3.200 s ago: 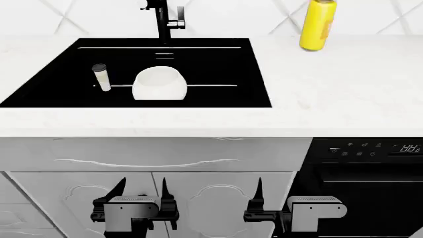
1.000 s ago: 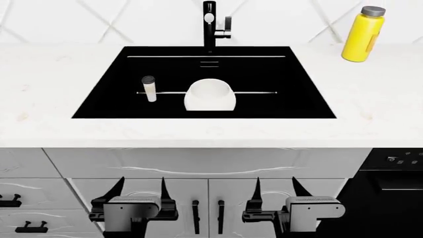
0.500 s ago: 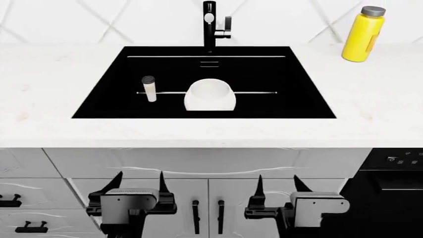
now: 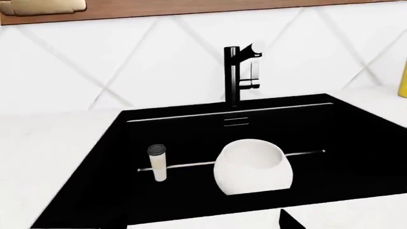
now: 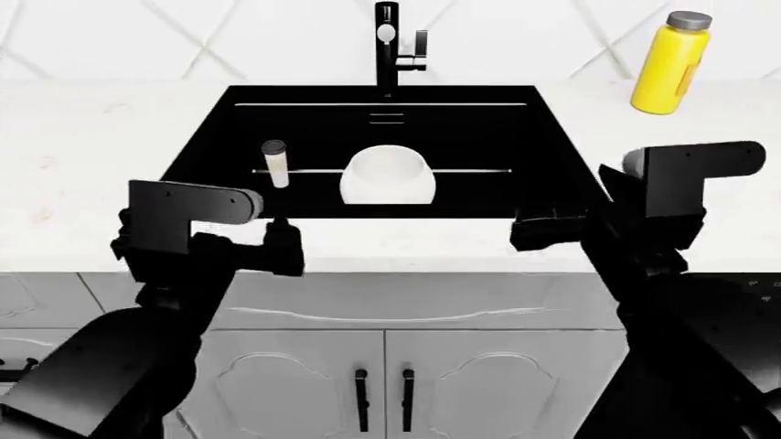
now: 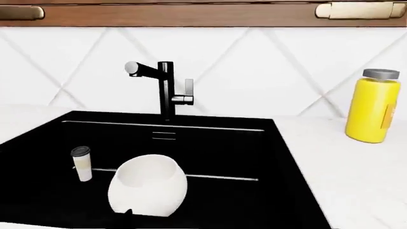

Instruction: Pick the cup and bowl from the sink and place them on the counter for drying.

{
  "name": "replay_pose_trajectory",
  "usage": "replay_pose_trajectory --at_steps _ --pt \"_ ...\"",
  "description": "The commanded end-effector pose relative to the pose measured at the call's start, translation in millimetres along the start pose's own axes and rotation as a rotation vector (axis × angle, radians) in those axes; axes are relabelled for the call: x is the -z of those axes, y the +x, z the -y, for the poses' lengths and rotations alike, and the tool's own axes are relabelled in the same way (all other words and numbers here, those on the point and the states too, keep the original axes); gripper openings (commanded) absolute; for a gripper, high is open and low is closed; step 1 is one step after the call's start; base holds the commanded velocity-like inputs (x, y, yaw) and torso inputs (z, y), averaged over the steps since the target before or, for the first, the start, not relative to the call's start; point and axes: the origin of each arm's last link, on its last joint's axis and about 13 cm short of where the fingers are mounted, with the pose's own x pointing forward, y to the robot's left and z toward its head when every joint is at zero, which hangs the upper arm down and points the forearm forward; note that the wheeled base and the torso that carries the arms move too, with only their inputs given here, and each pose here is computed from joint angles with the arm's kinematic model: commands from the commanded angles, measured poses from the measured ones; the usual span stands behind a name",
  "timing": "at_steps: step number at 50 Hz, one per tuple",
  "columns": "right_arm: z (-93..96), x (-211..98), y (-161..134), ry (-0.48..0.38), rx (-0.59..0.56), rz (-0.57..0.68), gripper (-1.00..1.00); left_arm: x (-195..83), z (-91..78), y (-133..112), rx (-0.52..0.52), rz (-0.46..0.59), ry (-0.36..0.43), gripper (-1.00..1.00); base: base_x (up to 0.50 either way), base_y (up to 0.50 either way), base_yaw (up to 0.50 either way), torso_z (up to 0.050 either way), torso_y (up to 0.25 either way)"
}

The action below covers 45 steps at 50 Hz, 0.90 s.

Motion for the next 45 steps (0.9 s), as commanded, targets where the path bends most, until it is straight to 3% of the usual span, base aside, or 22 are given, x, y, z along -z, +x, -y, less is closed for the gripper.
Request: replay_pose_trajectory --at_steps 1,16,45 --pt "19.4 -94 10 -0.079 -0.068 0.014 1.00 -73 -19.3 14 0.041 -0.007 0.034 1.00 0.00 0.00 0.00 0.000 0.000" --pt "29.6 -92 12 -0.074 -0.043 -0.059 1.00 -92 -31.1 30 0.053 -0.060 0.067 1.00 0.03 0.00 0.00 0.000 0.000" --pt "32.3 -76 2 -0.048 -0.037 -0.110 1.00 -82 -33.0 27 0.063 -0.116 0.079 1.00 0.38 0.00 0.00 0.000 0.000"
